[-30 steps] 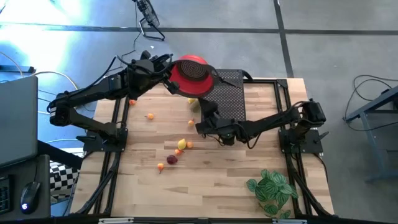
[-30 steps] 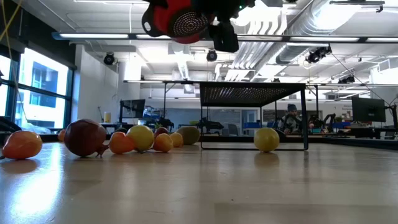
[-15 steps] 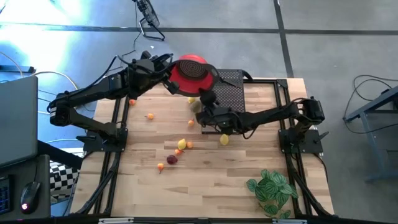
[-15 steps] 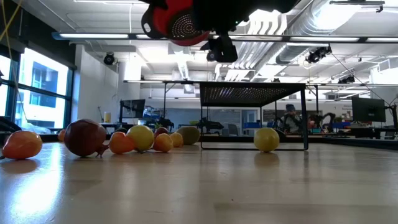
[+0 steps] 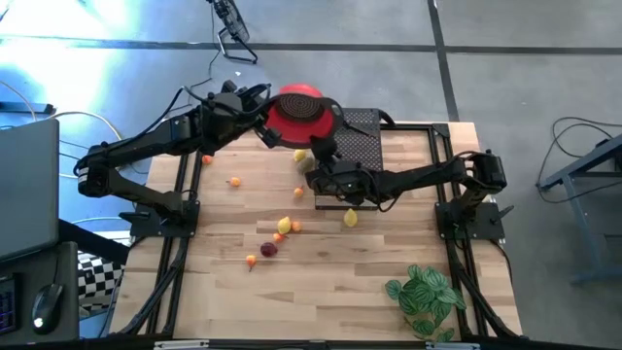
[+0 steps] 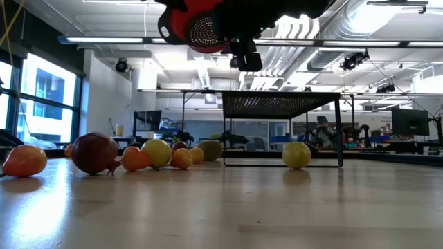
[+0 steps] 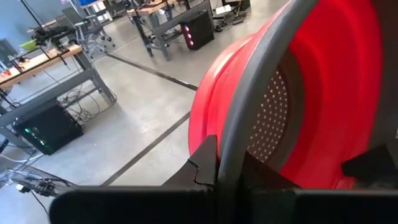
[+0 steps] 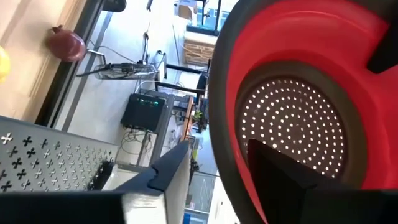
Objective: Pick & Place Fruit
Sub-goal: Put the red strainer bowl on the shelf
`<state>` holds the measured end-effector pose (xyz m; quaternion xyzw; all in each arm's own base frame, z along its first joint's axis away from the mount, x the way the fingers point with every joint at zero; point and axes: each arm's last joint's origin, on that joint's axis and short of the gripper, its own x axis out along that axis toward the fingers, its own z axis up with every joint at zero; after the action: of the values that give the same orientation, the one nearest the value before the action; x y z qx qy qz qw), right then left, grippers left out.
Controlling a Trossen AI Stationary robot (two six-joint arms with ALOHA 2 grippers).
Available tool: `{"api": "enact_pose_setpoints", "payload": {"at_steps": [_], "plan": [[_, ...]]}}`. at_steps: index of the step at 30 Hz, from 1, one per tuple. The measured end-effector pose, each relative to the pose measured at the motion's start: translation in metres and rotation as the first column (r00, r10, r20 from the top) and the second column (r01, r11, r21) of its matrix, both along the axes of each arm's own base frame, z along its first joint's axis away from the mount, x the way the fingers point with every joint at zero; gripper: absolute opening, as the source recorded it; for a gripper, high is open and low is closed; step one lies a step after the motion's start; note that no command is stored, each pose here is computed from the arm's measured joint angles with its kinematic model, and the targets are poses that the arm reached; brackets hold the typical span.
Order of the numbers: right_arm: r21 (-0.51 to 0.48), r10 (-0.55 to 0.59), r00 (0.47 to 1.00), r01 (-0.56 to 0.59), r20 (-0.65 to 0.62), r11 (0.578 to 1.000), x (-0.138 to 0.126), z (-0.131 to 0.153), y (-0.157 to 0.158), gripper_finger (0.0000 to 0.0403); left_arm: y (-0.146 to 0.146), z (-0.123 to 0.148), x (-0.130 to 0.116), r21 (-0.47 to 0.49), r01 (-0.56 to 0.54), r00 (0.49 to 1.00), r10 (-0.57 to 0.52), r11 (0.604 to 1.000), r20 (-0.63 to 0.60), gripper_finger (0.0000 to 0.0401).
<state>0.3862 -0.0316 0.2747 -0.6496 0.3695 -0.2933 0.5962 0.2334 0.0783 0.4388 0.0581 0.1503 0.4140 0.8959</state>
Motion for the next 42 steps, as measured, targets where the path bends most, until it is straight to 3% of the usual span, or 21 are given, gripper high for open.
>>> {"api": "enact_pose_setpoints", "payload": {"at_steps": [11,22,27,33,38,42], "plan": [[-0.007,0.056,0.998,-0.056,-0.037,0.998,0.001,-0.002,0.002,0.0036,0.0,-0.002,0.0,-0.006,0.004,1.0,-0.004,1.0,-0.018,0.0003],[-0.024,0.062,0.997,-0.064,-0.054,0.998,0.001,-0.002,0.002,0.0026,0.0,-0.002,0.0,-0.011,0.004,1.0,-0.004,1.0,-0.013,0.0011],[-0.019,0.043,0.999,-0.044,-0.032,0.999,0.001,-0.001,0.001,0.0024,0.0,0.002,0.0,-0.001,0.006,1.0,-0.006,1.0,0.031,0.0049],[-0.016,-0.022,1.0,0.022,-0.013,1.0,-0.001,0.0,-0.001,0.0016,0.0,0.005,0.0,0.035,0.006,1.0,-0.006,0.999,0.016,0.0131],[-0.019,-0.027,1.0,0.027,0.001,0.999,-0.001,0.002,0.0,0.0014,0.0,0.009,0.001,0.106,0.025,1.0,-0.024,0.994,-0.015,0.0194],[-0.022,-0.042,0.999,0.042,0.029,0.999,-0.001,0.004,-0.001,0.0014,-0.001,0.018,-0.004,0.167,0.026,1.0,-0.028,0.986,0.01,0.0214]]}}
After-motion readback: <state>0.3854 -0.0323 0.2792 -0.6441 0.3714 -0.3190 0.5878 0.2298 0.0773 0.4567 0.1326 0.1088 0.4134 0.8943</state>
